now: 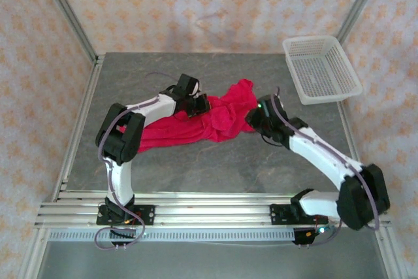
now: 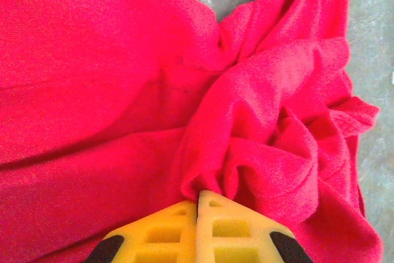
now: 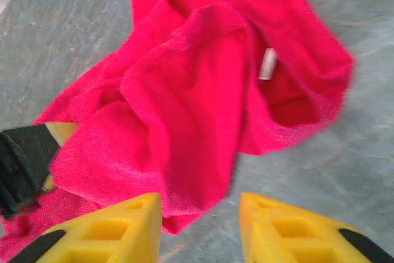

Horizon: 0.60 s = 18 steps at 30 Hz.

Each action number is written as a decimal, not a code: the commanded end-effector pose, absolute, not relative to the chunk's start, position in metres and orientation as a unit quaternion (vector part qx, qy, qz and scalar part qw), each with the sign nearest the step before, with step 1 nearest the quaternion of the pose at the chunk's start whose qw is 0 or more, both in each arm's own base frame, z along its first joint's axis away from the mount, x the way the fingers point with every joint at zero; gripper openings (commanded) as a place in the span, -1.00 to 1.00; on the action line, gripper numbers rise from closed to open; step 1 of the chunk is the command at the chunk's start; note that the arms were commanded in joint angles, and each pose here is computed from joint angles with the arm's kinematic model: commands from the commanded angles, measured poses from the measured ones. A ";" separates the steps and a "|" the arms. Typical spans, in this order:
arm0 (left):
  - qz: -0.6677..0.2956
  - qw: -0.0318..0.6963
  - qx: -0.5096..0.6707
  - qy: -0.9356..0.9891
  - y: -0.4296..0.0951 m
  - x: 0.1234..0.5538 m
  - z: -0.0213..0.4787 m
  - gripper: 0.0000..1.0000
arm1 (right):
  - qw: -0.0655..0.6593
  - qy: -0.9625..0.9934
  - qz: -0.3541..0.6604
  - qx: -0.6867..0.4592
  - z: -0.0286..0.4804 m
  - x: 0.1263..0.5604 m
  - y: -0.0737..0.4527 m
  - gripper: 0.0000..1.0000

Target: Fold the inside-out t-shirt

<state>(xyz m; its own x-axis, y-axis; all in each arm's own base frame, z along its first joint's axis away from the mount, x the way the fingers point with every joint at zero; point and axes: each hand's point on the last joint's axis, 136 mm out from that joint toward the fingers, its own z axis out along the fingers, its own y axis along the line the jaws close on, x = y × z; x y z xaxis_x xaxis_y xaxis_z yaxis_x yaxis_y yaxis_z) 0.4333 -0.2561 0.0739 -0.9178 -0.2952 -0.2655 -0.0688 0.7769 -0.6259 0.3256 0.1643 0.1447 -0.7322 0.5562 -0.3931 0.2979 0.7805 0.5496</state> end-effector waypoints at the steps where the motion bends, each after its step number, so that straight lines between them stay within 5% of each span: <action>1: -0.348 0.190 -0.089 0.914 -0.270 0.430 0.091 -1.00 | 0.255 0.896 0.297 0.212 0.164 0.349 0.209 -0.07; 6: -0.349 0.191 -0.093 0.913 -0.269 0.429 0.091 -1.00 | 0.205 0.905 0.311 0.206 0.147 0.373 0.249 0.26; 11: -0.339 0.192 -0.100 0.915 -0.263 0.428 0.088 -1.00 | 0.155 0.907 0.306 0.244 0.107 0.390 0.269 0.21; 13: -0.331 0.190 -0.106 0.918 -0.256 0.428 0.085 -1.00 | 0.142 0.904 0.313 0.253 0.096 0.392 0.275 0.00; 16: -0.322 0.187 -0.120 0.920 -0.242 0.431 0.079 -1.00 | 0.150 0.911 0.297 0.245 0.096 0.389 0.265 -0.90; 18: -0.324 0.201 -0.129 0.915 -0.232 0.433 0.091 -1.00 | 0.171 0.919 0.270 0.231 0.102 0.378 0.241 -1.00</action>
<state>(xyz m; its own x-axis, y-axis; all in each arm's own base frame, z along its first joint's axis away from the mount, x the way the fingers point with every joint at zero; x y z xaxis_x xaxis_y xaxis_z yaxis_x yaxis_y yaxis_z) 0.4292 -0.2513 0.0700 -0.9129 -0.3224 -0.2505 -0.0934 0.7623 -0.6405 0.3822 0.2614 0.0785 -0.8449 0.5218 -0.1180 0.3676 0.7265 0.5807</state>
